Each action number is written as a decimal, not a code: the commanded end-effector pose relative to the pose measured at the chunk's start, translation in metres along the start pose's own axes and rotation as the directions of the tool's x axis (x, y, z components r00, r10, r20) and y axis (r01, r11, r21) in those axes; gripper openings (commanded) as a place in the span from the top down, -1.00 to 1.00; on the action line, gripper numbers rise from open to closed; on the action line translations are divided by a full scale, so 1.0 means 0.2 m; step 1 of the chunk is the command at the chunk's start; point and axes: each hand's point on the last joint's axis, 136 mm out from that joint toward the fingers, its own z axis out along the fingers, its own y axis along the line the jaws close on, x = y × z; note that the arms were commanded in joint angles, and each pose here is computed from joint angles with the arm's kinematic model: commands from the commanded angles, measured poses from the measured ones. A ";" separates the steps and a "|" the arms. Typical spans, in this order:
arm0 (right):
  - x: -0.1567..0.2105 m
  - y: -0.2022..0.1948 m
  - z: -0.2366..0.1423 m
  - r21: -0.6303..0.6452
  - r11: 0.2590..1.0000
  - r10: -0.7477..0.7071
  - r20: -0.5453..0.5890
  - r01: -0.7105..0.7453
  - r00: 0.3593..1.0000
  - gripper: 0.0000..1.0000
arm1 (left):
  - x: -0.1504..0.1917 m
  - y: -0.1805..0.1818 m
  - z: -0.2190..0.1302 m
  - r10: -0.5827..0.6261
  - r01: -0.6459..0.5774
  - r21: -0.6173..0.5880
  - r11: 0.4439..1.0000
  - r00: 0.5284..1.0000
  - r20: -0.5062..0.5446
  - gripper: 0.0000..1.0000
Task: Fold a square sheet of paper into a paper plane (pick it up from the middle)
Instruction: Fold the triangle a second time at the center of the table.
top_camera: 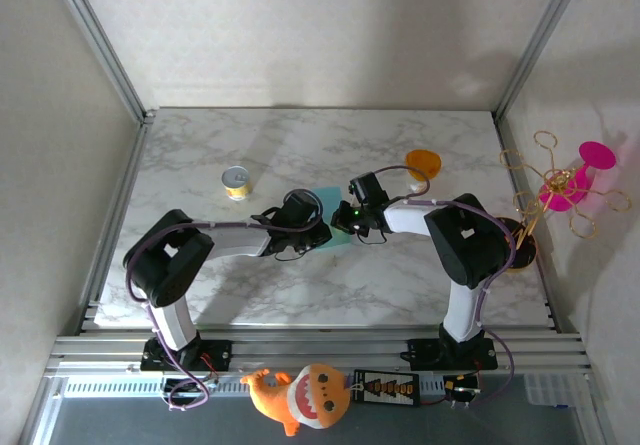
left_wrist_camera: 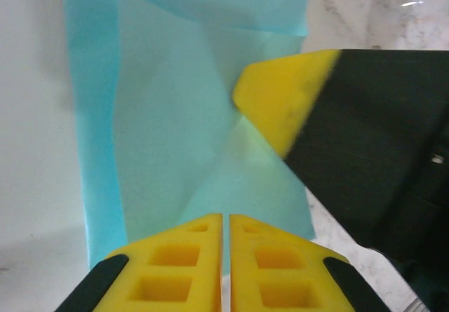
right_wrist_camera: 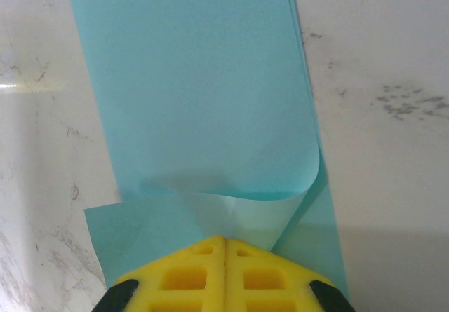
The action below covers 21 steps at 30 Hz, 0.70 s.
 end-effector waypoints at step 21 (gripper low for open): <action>0.17 -0.33 0.05 0.220 0.974 0.073 -0.077 -0.054 0.994 0.96 | 0.01 0.12 0.04 0.007 -0.007 -0.103 0.995 1.000 0.005 0.83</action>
